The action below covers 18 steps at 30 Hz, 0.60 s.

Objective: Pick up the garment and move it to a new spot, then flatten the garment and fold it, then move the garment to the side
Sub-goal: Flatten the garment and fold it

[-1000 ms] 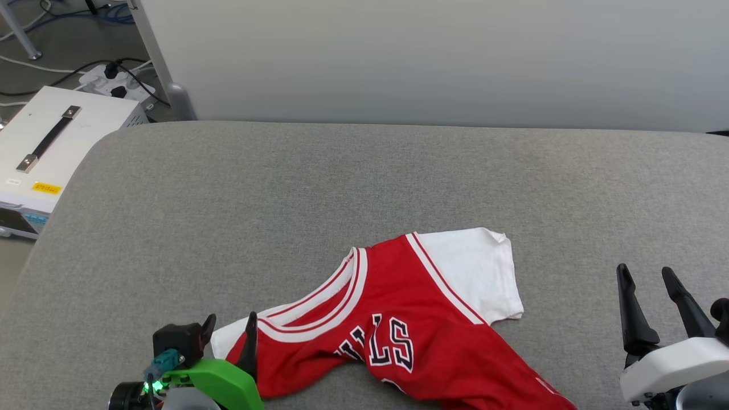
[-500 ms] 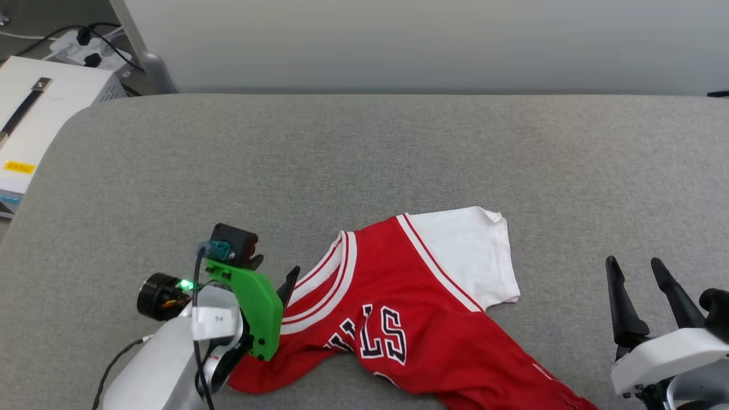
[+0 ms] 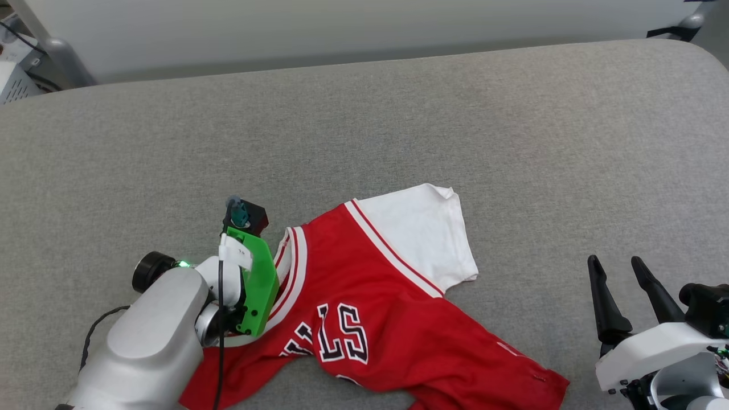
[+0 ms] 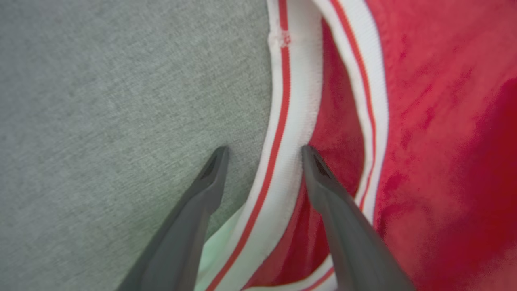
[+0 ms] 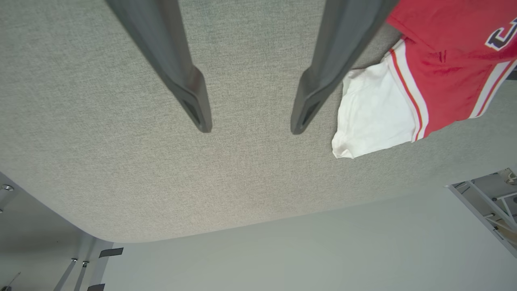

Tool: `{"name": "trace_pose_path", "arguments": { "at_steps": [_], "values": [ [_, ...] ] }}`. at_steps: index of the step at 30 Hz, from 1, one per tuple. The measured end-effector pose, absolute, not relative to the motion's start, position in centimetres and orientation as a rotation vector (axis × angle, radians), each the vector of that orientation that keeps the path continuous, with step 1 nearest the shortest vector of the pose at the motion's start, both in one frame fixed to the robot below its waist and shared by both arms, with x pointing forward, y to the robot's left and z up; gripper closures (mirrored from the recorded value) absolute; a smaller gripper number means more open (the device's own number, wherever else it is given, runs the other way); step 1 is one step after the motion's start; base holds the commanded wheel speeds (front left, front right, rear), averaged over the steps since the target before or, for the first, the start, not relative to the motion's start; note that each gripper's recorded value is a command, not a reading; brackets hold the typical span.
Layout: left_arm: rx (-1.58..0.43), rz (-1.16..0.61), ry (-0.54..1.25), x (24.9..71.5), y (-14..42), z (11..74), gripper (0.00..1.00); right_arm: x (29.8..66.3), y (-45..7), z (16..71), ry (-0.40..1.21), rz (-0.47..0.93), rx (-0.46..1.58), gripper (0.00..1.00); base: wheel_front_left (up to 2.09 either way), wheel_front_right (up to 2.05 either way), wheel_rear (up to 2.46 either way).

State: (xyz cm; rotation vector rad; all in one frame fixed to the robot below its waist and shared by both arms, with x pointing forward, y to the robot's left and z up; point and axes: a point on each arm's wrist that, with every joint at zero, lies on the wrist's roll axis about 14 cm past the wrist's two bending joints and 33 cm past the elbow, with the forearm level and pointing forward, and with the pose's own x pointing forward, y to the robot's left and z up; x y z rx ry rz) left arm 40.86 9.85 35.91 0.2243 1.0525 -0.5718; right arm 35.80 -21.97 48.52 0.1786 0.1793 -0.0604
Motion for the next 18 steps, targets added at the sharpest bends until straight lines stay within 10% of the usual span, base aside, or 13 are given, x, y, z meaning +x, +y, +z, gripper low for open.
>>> {"name": "trace_pose_path", "arguments": {
  "at_steps": [18],
  "values": [
    [0.147,-0.673,0.524,47.8,2.0,44.9,1.0,35.3,-22.8,48.4,0.18,-0.088,0.198,0.0,0.0,0.0,0.0]
  ]
}}
